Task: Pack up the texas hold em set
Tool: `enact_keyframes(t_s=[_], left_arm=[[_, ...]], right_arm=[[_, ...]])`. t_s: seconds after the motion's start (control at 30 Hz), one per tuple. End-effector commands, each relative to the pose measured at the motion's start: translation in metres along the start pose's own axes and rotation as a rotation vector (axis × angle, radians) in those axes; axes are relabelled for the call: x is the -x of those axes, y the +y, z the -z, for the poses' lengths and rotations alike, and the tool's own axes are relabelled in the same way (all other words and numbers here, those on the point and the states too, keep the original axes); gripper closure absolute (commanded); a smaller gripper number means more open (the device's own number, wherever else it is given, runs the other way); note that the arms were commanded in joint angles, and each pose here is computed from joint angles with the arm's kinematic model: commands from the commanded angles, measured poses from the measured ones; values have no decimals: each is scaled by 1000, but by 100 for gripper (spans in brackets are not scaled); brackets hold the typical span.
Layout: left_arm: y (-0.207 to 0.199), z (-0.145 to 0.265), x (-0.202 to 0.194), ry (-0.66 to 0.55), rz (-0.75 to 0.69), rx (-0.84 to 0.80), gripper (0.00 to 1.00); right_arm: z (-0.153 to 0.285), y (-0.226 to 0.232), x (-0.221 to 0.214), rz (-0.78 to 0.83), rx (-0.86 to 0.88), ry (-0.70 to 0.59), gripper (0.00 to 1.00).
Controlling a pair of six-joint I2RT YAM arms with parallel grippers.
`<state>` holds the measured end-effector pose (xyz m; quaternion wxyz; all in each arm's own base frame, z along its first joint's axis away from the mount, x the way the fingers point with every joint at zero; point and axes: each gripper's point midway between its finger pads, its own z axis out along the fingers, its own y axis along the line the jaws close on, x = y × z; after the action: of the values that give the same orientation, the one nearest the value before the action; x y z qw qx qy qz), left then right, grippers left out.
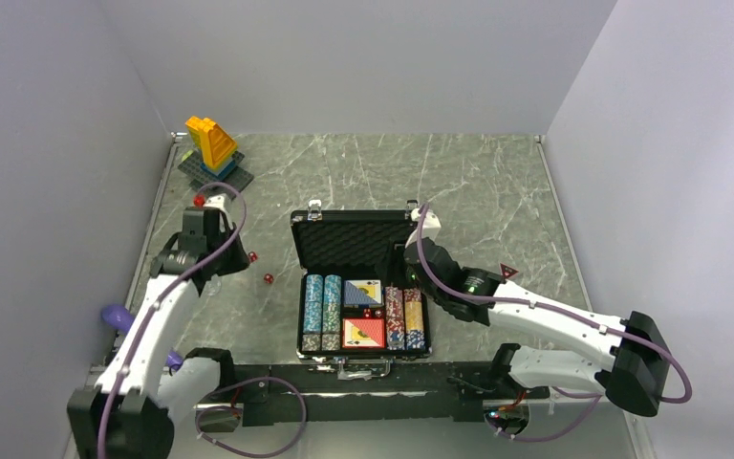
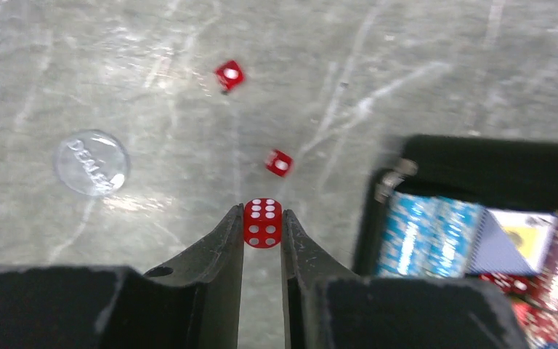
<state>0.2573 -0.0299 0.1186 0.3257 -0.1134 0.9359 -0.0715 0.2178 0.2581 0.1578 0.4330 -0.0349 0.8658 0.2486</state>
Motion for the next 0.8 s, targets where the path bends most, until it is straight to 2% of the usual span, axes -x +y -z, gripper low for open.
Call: enact_keyframes(t_s=[0.0,0.13,0.33,0.57,0.77], left_arm=[[-22,38,-22,-11,74,-53,100],[-33,54,-32,-31,75,-75,100],[-31,56,-37,-20,28,-51,100],[-41,59,-36,-32,28,-92,100],[-45,54,-44,-17,24,-108,100]], right_arm=[[-6,4,2,-1,8,-1,49],[-12,13,-8,9,41,43,51],[-12,40,-45,-15,141,118,53],[-23,65,-84,4,147,206,55],[-34,57,-106,31,81,237,56]])
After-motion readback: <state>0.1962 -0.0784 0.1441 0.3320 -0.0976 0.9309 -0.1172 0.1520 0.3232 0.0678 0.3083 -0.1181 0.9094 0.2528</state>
